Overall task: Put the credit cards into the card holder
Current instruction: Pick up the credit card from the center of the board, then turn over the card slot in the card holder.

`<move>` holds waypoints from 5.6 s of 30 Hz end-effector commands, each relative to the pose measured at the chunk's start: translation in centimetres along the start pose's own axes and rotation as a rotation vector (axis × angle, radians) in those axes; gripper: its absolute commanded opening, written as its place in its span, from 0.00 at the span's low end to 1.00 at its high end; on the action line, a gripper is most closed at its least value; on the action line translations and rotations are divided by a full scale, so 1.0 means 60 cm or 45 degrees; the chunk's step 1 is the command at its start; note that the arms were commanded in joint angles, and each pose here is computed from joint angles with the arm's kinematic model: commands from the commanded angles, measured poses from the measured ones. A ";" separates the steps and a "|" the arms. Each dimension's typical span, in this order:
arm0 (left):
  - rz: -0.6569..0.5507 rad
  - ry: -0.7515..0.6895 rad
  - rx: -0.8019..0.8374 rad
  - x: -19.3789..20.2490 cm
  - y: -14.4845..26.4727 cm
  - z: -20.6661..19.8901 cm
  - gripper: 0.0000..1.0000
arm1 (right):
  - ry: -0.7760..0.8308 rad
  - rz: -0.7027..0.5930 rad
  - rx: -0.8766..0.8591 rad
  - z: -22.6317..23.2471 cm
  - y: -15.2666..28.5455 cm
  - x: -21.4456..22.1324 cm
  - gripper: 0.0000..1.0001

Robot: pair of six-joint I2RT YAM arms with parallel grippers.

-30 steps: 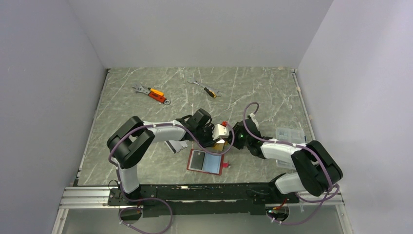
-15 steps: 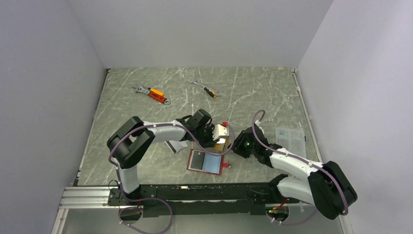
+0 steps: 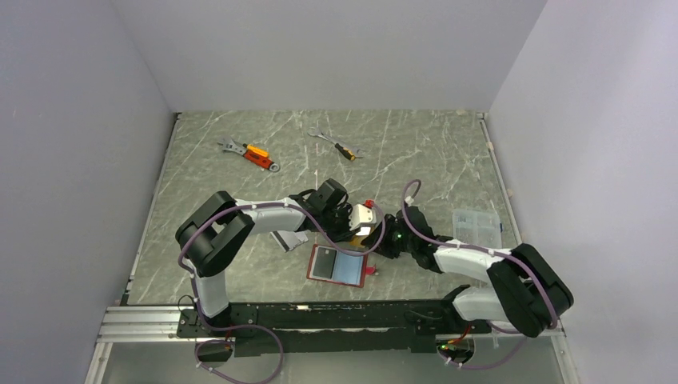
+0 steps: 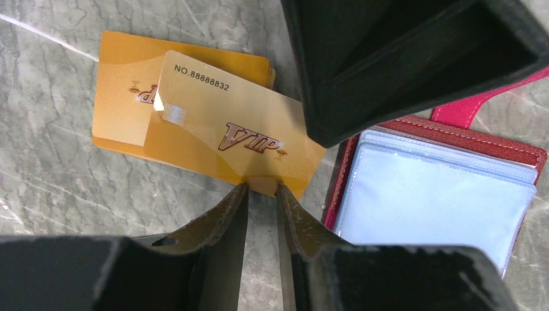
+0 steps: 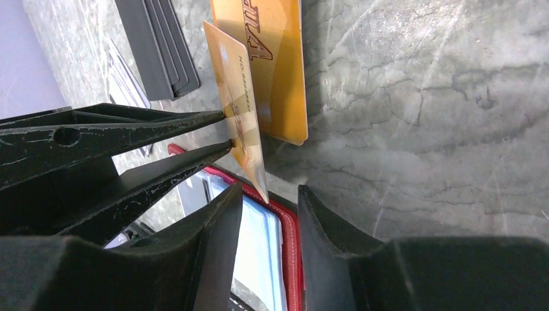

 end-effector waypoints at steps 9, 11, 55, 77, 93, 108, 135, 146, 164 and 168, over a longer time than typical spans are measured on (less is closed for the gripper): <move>0.051 0.009 0.053 0.019 0.000 -0.018 0.28 | 0.031 -0.005 -0.067 0.019 -0.029 -0.010 0.30; 0.048 0.007 0.053 0.018 0.000 -0.018 0.28 | 0.027 -0.001 -0.070 0.018 -0.032 -0.009 0.29; -0.697 0.916 0.674 -0.062 0.193 0.013 0.98 | 0.425 0.054 -0.655 0.143 0.088 -0.022 0.00; -0.795 0.877 0.941 -0.088 0.198 -0.025 0.66 | 0.406 0.060 -0.672 0.145 0.076 -0.024 0.00; -0.791 0.833 0.872 -0.090 0.205 -0.027 0.32 | 0.456 0.116 -0.748 0.156 0.079 -0.009 0.05; -0.785 0.861 0.907 -0.087 0.207 -0.026 0.08 | 0.459 -0.012 -0.937 0.224 0.105 -0.043 0.25; -0.850 0.730 0.883 -0.110 0.256 -0.028 0.42 | 0.434 0.101 -0.757 0.166 0.097 -0.011 0.00; -0.873 0.688 0.844 -0.112 0.278 -0.019 0.39 | 0.423 0.165 -0.697 0.137 0.096 0.010 0.00; -0.868 0.693 0.845 -0.107 0.274 -0.022 0.36 | 0.495 0.289 -0.719 0.177 0.058 0.042 0.00; -0.869 0.691 0.843 -0.107 0.274 -0.022 0.36 | 0.496 0.314 -0.713 0.176 0.051 0.049 0.00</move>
Point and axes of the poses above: each gripper's point midway between its finger pads, its own y axis back along the fingers, its own z axis along the line the jaws close on, x = y × z, the point moved 5 cm from there along y, back along the fingers, and after that the axes turned 1 degree about y, right-handed, at the moved point
